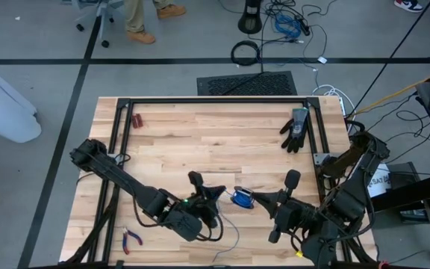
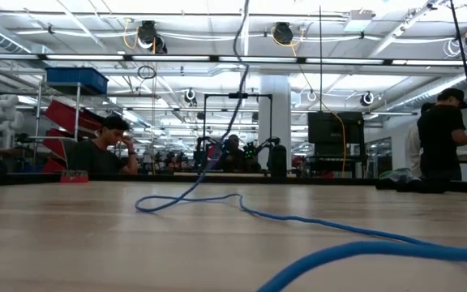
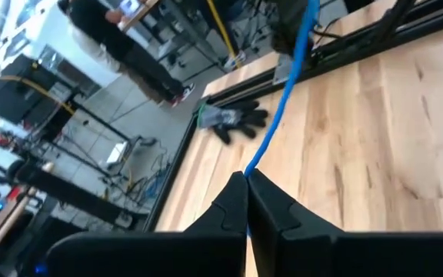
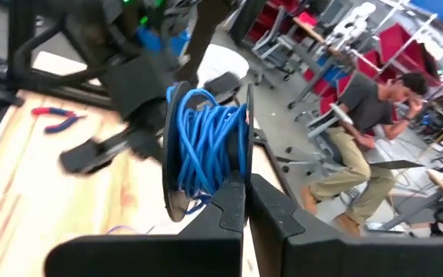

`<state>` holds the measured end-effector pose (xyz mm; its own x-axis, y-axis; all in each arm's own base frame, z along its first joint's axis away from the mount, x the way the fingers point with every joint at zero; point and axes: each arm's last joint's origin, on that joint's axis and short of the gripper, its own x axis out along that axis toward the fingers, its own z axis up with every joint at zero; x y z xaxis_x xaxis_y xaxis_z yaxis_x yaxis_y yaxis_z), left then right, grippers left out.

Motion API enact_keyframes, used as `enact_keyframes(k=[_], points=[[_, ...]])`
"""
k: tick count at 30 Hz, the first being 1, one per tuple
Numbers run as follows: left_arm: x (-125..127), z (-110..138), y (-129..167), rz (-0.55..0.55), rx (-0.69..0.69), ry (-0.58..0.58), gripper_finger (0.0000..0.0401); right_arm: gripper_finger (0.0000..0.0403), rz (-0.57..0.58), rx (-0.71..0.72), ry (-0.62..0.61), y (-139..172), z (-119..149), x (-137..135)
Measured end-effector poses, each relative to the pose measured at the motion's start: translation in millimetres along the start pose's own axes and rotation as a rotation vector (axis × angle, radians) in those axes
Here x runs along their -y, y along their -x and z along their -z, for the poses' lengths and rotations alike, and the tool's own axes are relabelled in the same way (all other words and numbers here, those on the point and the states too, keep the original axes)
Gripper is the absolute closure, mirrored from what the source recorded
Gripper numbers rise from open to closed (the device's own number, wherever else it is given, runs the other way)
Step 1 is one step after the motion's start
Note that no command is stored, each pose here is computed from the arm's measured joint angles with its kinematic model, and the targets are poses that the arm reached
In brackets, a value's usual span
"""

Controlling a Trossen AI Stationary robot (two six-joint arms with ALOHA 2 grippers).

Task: Coil cords
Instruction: Uncoil the blue wire from the spool

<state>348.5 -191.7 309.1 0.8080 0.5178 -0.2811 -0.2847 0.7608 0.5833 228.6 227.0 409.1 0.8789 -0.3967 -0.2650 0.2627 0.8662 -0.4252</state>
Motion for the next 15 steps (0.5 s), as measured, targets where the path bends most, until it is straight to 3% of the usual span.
enact_keyframes(k=[15], points=[[-44,3,58,-0.003,-0.021,0.184,0.0398,0.0403,-0.081,-0.106,0.014,-4,12,3]])
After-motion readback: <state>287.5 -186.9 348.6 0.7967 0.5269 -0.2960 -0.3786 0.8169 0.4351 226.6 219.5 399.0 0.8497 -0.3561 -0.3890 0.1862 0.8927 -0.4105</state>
